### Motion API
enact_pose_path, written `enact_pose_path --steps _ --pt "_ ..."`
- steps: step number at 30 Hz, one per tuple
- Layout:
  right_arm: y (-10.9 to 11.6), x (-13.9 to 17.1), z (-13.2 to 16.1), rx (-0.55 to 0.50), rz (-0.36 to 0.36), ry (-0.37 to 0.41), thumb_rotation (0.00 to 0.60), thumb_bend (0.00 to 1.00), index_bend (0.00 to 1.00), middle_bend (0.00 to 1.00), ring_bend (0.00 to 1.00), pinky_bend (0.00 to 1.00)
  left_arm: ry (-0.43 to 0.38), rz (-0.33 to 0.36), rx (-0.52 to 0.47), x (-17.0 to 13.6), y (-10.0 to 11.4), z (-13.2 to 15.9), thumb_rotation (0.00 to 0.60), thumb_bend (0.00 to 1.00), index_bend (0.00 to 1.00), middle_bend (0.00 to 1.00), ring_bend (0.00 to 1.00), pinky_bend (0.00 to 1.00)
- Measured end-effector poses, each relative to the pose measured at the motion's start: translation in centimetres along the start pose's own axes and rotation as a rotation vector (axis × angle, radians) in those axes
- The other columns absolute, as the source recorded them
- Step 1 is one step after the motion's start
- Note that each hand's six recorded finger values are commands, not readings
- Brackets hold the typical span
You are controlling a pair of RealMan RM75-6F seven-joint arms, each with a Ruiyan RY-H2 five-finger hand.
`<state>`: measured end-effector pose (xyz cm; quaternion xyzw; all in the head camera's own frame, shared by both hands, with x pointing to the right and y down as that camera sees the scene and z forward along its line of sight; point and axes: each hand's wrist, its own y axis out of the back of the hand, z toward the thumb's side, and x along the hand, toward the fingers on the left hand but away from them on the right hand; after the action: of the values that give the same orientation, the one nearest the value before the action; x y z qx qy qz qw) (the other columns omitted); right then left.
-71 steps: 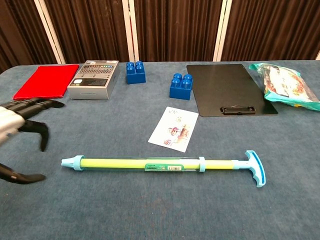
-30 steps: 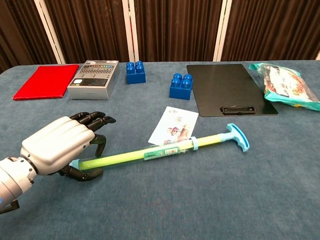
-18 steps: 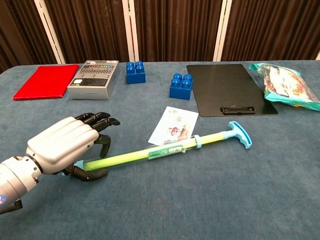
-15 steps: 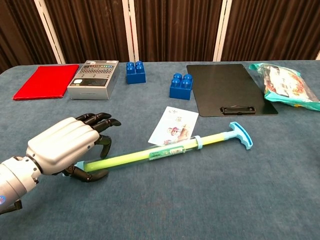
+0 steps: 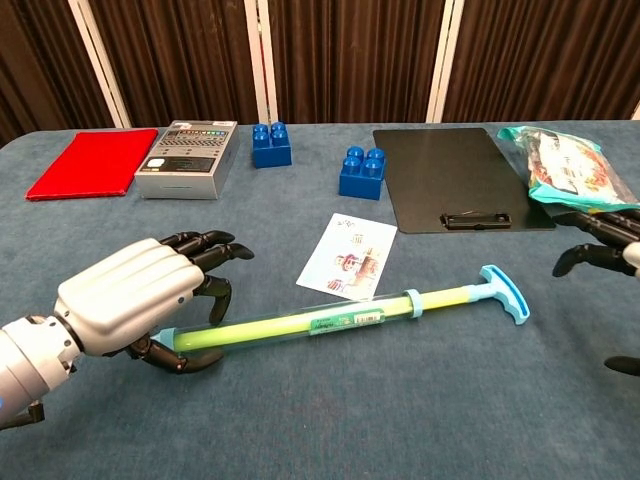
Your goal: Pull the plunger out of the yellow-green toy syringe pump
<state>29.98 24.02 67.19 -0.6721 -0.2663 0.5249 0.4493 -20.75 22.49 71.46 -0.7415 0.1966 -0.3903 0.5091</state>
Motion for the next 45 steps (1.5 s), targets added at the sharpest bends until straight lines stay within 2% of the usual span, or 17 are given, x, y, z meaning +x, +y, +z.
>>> enact_pose_path --steps 8,25,41,45 --pt "-0.1 -1.8 1.2 0.004 0.015 0.009 0.600 0.24 0.33 0.01 0.00 0.05 -0.017 0.004 -0.019 0.0 0.2 0.5 0.600 0.46 0.61 0.10 0.03 0.13" --pt "-1.9 -4.6 4.0 -0.048 0.036 0.050 0.600 0.25 0.39 0.01 0.00 0.05 -0.043 0.007 -0.044 0.3 0.1 1.1 0.600 0.46 0.61 0.10 0.03 0.13" --pt "-3.4 -5.9 5.2 -0.084 0.070 0.066 0.600 0.26 0.41 0.02 0.00 0.05 -0.056 0.017 -0.054 0.7 0.2 1.5 0.600 0.46 0.61 0.11 0.03 0.13" --pt "-3.5 -6.1 5.3 -0.086 0.071 0.068 0.600 0.27 0.45 0.03 0.00 0.05 -0.055 0.022 -0.055 0.8 0.4 1.4 0.600 0.46 0.61 0.11 0.05 0.13"
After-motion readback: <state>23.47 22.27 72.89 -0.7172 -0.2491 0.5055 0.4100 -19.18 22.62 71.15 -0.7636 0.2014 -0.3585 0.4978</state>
